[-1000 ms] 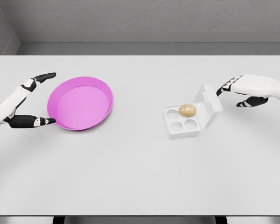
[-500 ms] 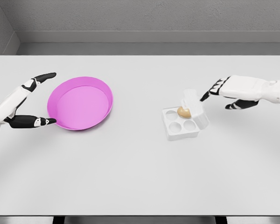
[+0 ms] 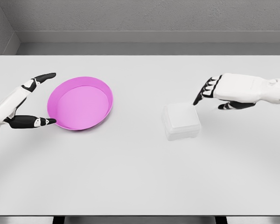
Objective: Pack egg into the box and close the box lid
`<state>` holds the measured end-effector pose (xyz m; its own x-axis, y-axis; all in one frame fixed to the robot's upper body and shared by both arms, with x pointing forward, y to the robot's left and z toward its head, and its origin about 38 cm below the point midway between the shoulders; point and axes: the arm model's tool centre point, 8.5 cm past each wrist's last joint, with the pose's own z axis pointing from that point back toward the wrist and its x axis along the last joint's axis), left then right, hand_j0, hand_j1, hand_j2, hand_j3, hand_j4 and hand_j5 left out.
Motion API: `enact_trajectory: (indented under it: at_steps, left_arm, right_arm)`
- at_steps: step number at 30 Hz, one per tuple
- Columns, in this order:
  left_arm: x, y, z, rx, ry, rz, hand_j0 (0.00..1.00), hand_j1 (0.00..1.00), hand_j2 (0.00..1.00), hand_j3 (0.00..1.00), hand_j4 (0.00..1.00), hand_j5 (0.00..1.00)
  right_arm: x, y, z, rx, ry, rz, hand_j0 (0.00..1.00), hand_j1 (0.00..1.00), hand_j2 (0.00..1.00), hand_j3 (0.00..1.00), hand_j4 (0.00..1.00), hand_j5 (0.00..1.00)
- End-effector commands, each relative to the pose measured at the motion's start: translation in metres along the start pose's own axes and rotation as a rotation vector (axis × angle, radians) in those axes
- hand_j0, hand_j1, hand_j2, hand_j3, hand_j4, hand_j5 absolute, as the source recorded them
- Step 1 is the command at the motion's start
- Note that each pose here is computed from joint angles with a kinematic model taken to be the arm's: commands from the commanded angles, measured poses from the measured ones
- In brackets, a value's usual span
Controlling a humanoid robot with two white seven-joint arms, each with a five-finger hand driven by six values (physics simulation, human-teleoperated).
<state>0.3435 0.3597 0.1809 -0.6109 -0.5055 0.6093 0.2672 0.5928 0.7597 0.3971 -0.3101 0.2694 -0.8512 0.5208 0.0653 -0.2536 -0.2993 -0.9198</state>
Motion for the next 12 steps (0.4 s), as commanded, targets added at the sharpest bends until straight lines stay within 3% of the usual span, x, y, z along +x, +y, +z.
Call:
enact_trajectory:
  at_steps: [1,4,6,12]
  left_arm:
    - [0.000,0.001,0.000,0.004,-0.002,0.007,1.00,1.00,1.00,1.00,1.00,1.00]
    - [0.000,0.004,0.002,0.014,0.002,0.002,1.00,1.00,1.00,1.00,1.00,1.00]
    - [0.000,0.003,0.003,0.014,0.003,0.003,1.00,1.00,1.00,1.00,1.00,1.00]
    - [0.000,0.003,0.003,0.014,0.003,0.003,1.00,1.00,1.00,1.00,1.00,1.00]
  right_arm:
    - [-0.016,-0.015,0.037,-0.028,0.076,-0.018,0.79,0.79,0.79,0.79,0.79,0.79]
    - [-0.039,-0.001,0.061,-0.008,0.160,-0.086,0.87,0.87,0.87,0.87,0.87,0.87]
    - [-0.048,0.003,0.068,-0.009,0.192,-0.107,1.00,1.00,1.00,1.00,1.00,1.00]
    - [-0.048,-0.002,0.070,-0.029,0.193,-0.101,1.00,1.00,1.00,1.00,1.00,1.00]
